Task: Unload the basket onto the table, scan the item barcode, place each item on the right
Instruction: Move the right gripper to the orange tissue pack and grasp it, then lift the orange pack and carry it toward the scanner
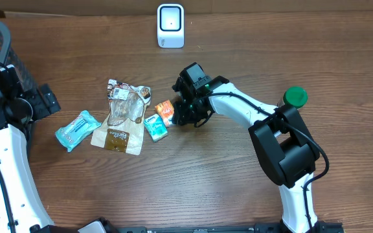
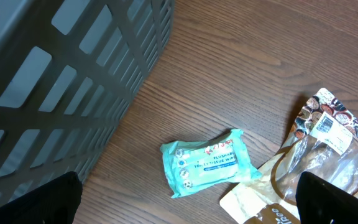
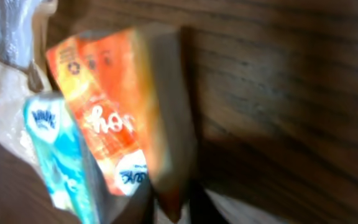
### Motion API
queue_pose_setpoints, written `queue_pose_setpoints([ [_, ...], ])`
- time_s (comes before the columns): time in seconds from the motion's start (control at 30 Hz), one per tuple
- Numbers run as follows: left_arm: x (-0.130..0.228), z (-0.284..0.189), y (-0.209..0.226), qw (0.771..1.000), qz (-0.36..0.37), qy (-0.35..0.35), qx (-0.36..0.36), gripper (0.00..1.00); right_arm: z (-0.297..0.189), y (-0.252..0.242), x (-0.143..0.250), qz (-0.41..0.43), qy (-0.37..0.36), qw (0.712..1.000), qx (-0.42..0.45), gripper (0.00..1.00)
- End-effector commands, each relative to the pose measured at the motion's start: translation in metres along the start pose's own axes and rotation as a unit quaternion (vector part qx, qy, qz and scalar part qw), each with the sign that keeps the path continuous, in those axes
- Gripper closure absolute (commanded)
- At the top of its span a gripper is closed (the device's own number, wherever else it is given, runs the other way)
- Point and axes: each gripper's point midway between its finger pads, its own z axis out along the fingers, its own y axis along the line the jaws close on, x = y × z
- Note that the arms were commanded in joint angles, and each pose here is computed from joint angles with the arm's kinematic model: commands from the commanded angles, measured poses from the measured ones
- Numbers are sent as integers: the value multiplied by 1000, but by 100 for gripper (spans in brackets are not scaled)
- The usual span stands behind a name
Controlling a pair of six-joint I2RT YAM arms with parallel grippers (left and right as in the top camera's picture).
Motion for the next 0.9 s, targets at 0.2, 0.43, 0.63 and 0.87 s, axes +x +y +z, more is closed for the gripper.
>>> queue_pose_setpoints([
  [0.2, -4, -5, 7, 1000, -9, -10, -10, 0, -40, 1, 7, 13, 24, 995, -92, 96],
  [0.43, -4, -5, 7, 1000, -8, -10, -10, 0, -82, -11, 9, 27, 22, 988, -153, 96],
  [0.63, -4, -5, 7, 1000, -9, -10, -10, 1, -85, -10, 14, 29, 31, 985, -165, 96],
  [0.87, -4, -5, 7, 1000, -9, -10, -10, 0, -130, 55, 12, 1, 26, 920, -391, 96],
])
